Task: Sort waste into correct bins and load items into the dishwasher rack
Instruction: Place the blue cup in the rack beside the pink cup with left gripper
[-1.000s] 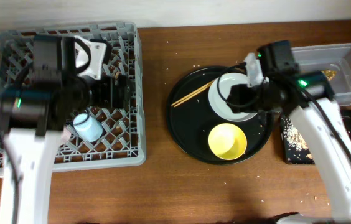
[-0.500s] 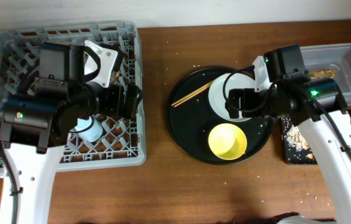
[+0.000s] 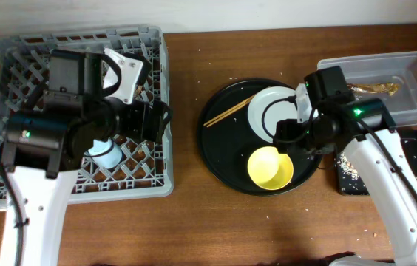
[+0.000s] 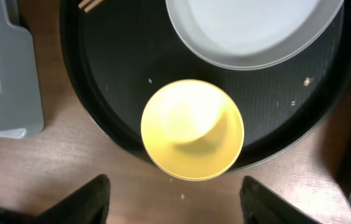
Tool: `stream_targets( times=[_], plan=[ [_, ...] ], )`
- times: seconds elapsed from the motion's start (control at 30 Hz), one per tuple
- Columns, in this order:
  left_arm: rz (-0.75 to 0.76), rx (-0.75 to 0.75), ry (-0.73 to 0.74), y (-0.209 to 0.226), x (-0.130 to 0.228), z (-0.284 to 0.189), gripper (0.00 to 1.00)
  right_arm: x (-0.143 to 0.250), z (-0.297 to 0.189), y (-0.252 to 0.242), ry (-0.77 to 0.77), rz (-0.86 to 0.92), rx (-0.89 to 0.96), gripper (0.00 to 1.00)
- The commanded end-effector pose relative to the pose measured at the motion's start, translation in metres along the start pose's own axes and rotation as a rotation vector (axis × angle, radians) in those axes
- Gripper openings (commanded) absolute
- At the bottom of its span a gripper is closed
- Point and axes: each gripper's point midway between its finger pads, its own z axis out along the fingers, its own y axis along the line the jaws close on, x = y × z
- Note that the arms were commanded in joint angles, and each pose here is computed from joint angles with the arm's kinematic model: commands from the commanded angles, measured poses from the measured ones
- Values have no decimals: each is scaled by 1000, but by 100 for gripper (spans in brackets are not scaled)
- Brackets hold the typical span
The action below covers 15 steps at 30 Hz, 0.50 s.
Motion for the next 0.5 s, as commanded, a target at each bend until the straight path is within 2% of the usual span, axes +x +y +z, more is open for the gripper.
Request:
stream_targets(
  times=[0.0, 0.03, 0.13, 0.2, 0.23, 0.3, 0.33, 0.37, 0.47],
  plan=[
    [74, 12, 135, -10, 11, 51, 79, -11, 1, -3, -41, 68, -12, 70],
    [99, -5, 187, -13, 16, 72, 79, -13, 0, -6, -48, 92, -11, 76],
    [200, -4, 292, -28, 26, 142, 72, -19, -4, -27, -66, 228, 5, 80],
    [229, 13, 313, -36, 28, 186, 66, -20, -7, -40, -68, 297, -7, 80],
    [297, 32, 319, -42, 31, 213, 58, -20, -8, -45, -66, 313, -7, 80],
    [375, 56, 305, -52, 33, 255, 49, -20, -8, -46, -65, 315, -5, 81],
    [413, 66, 288, -56, 32, 270, 41, -20, -8, -46, -66, 315, -5, 80],
    [465, 75, 272, -60, 33, 291, 30, -20, -8, -46, -66, 315, -5, 81],
    [502, 68, 185, -66, 25, 337, 29, -20, -8, -46, -65, 315, -5, 80]
  ],
)
